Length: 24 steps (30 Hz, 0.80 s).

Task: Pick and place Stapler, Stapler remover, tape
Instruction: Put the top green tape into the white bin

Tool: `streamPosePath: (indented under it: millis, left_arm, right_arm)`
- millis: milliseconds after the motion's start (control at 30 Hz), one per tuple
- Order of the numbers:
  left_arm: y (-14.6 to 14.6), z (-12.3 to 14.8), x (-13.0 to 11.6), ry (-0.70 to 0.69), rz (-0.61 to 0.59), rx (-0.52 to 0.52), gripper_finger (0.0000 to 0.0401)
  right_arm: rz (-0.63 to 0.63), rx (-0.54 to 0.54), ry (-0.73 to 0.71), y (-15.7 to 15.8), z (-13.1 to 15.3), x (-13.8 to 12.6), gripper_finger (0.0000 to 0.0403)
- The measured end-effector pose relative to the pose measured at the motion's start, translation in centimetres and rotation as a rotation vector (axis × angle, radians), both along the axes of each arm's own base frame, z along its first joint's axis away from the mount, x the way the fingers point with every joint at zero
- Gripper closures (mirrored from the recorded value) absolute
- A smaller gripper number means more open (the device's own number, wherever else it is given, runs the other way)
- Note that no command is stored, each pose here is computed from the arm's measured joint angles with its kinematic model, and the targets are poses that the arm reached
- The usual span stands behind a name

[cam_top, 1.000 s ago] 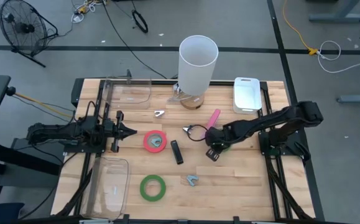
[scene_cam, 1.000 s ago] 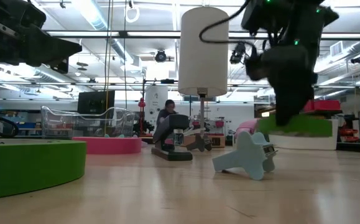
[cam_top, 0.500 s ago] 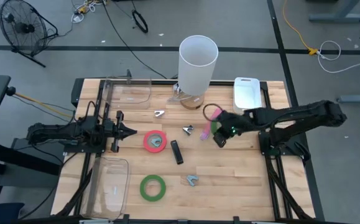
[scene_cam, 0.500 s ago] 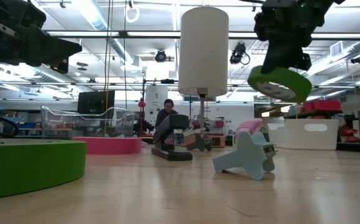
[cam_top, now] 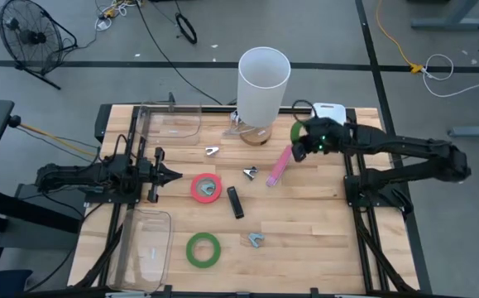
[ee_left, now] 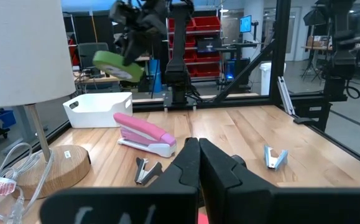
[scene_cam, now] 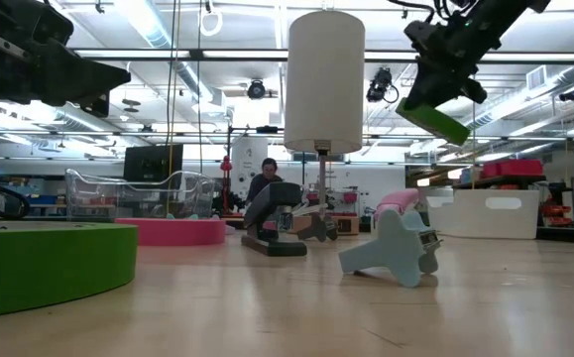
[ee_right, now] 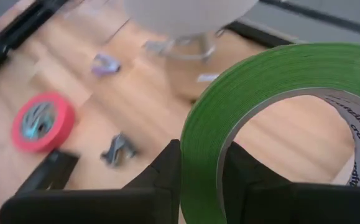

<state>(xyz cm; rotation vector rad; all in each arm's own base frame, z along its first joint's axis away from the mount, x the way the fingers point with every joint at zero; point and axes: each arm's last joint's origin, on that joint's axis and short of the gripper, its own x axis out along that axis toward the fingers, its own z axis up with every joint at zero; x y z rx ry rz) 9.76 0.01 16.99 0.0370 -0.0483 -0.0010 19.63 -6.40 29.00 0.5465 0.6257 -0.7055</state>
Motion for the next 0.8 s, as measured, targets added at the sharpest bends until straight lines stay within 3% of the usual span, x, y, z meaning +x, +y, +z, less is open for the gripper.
streamPosePath:
  millis: [400,800]
  left_arm:
    - [0.0,0.0,0.0,-0.001,0.000,0.000,0.0398]
    - [0.0,0.0,0.0,0.000,0.000,0.000,0.0398]
  right_arm:
    - [-0.343,-0.194,0.109,-5.5,0.3,-2.8,0.0337]
    - [-0.539,-0.290,0.184,-8.9,0.7,-5.5,0.0337]
